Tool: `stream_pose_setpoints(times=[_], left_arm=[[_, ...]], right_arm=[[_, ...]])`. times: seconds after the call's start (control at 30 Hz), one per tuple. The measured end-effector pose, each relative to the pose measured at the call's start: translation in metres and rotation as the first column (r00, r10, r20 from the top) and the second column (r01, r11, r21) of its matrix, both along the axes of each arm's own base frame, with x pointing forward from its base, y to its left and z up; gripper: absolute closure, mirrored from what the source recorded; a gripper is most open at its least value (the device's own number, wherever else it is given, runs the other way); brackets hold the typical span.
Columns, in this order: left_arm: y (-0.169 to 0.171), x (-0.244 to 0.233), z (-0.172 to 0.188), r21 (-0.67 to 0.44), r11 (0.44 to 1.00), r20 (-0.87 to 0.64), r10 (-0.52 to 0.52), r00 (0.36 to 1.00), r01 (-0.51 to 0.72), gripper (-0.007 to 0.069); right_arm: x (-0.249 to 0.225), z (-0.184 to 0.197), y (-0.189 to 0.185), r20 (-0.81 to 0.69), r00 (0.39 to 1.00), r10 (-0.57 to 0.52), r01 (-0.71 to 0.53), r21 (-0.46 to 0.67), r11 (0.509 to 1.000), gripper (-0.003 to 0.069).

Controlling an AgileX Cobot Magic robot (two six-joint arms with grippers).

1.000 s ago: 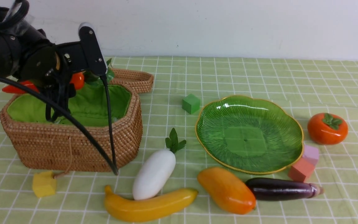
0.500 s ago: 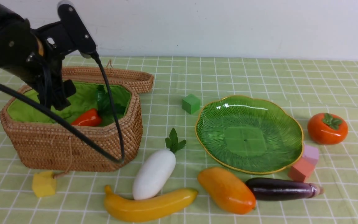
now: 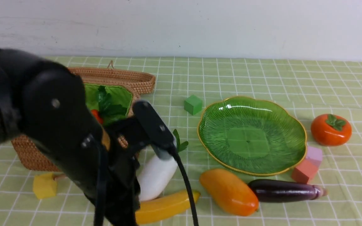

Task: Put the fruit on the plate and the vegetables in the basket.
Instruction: Use the left arm to grab a banana and put it into the right plate

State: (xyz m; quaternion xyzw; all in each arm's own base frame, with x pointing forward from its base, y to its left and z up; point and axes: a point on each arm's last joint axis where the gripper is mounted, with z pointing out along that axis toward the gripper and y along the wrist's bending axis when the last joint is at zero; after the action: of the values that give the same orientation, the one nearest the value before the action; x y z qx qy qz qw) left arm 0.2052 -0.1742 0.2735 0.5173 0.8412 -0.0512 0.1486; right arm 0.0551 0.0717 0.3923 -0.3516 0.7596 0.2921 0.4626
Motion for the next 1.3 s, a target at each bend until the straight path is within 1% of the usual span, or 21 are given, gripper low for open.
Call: stream_pose_setpoints(times=[0.07, 0.1, 0.13, 0.17, 0.23, 0.27, 0.3, 0.33, 0.37, 0.4, 0.43, 0.5, 0.6, 0.7, 0.73, 0.8, 0.9, 1.03, 1.1, 1.3], left_arm=[[-0.004, 0.000, -0.016, 0.071, 0.997, -0.012, -0.041, 0.999, 0.041, 0.0576], [-0.004, 0.002, -0.023, 0.103, 0.993, -0.016, -0.052, 0.999, 0.054, 0.0536], [-0.004, 0.002, -0.023, 0.103, 0.993, -0.016, -0.052, 0.999, 0.054, 0.0517], [-0.006, 0.008, -0.032, 0.140, 0.988, -0.011, -0.065, 0.998, 0.066, 0.0442], [-0.007, 0.014, -0.041, 0.159, 0.985, 0.014, -0.078, 0.997, 0.075, 0.0326], [-0.008, 0.015, -0.041, 0.159, 0.984, 0.016, -0.079, 0.997, 0.076, 0.0314], [-0.010, 0.021, -0.046, 0.158, 0.985, 0.041, -0.083, 0.996, 0.076, 0.0239], [-0.011, 0.024, -0.049, 0.158, 0.984, 0.053, -0.086, 0.995, 0.077, 0.0184], [-0.011, 0.025, -0.050, 0.160, 0.984, 0.056, -0.088, 0.995, 0.078, 0.0169], [-0.012, 0.029, -0.054, 0.170, 0.982, 0.072, -0.099, 0.992, 0.085, 0.0127], [-0.012, 0.032, -0.057, 0.180, 0.979, 0.081, -0.108, 0.991, 0.092, 0.0113], [-0.012, 0.036, -0.062, 0.205, 0.973, 0.092, -0.125, 0.988, 0.104, 0.0099], [-0.012, 0.041, -0.071, 0.248, 0.960, 0.099, -0.156, 0.983, 0.127, 0.0106], [-0.014, 0.045, -0.086, 0.278, 0.950, 0.065, -0.165, 0.984, 0.141, 0.0150], [-0.014, 0.045, -0.086, 0.278, 0.950, 0.065, -0.165, 0.984, 0.141, 0.0153], [-0.017, 0.048, -0.094, 0.286, 0.947, 0.059, -0.173, 0.983, 0.150, 0.0189], [-0.018, 0.051, -0.100, 0.296, 0.942, 0.058, -0.183, 0.981, 0.158, 0.0220], [-0.019, 0.053, -0.103, 0.307, 0.938, 0.048, -0.186, 0.981, 0.162, 0.0270], [-0.020, 0.053, -0.103, 0.309, 0.937, 0.046, -0.186, 0.982, 0.163, 0.0283], [-0.018, 0.053, -0.101, 0.320, 0.934, 0.034, -0.181, 0.983, 0.161, 0.0284]], right_arm=[[-0.001, -0.001, 0.000, -0.012, 1.000, 0.006, -0.006, -0.007, 1.000, 0.0626], [-0.001, -0.001, 0.000, -0.015, 1.000, 0.006, -0.007, -0.008, 1.000, 0.0626], [-0.001, -0.001, 0.000, -0.016, 1.000, 0.007, -0.007, -0.009, 1.000, 0.0626], [-0.001, -0.002, 0.000, -0.018, 1.000, 0.009, -0.009, -0.010, 1.000, 0.0626], [-0.002, -0.002, 0.000, -0.021, 1.000, 0.012, -0.012, -0.011, 1.000, 0.0626], [-0.002, -0.002, 0.000, -0.021, 1.000, 0.012, -0.012, -0.012, 1.000, 0.0626], [-0.002, -0.002, 0.000, -0.022, 1.000, 0.012, -0.012, -0.011, 1.000, 0.0626], [-0.002, -0.002, 0.000, -0.022, 1.000, 0.012, -0.012, -0.012, 1.000, 0.0626], [-0.002, -0.002, 0.000, -0.022, 1.000, 0.012, -0.012, -0.012, 1.000, 0.0626], [-0.002, -0.002, 0.000, -0.025, 1.000, 0.015, -0.015, -0.014, 1.000, 0.0626], [-0.002, -0.002, 0.000, -0.028, 0.999, 0.018, -0.018, -0.016, 1.000, 0.0626], [-0.003, -0.003, 0.000, -0.030, 0.999, 0.019, -0.020, -0.018, 1.000, 0.0626], [-0.003, -0.003, 0.000, -0.034, 0.999, 0.024, -0.024, -0.020, 0.999, 0.0626], [-0.004, -0.004, 0.000, -0.043, 0.999, 0.033, -0.034, -0.027, 0.999, 0.0626], [-0.004, -0.004, 0.000, -0.043, 0.999, 0.033, -0.034, -0.027, 0.999, 0.0626], [-0.004, -0.004, 0.000, -0.047, 0.998, 0.037, -0.038, -0.029, 0.999, 0.0626], [-0.005, -0.004, 0.001, -0.050, 0.998, 0.039, -0.041, -0.031, 0.999, 0.0626], [-0.005, -0.005, 0.001, -0.053, 0.998, 0.043, -0.045, -0.033, 0.998, 0.0626], [-0.006, -0.005, 0.001, -0.055, 0.997, 0.046, -0.048, -0.034, 0.998, 0.0626], [-0.006, -0.005, 0.001, -0.063, 0.997, 0.054, -0.056, -0.038, 0.998, 0.0626]])
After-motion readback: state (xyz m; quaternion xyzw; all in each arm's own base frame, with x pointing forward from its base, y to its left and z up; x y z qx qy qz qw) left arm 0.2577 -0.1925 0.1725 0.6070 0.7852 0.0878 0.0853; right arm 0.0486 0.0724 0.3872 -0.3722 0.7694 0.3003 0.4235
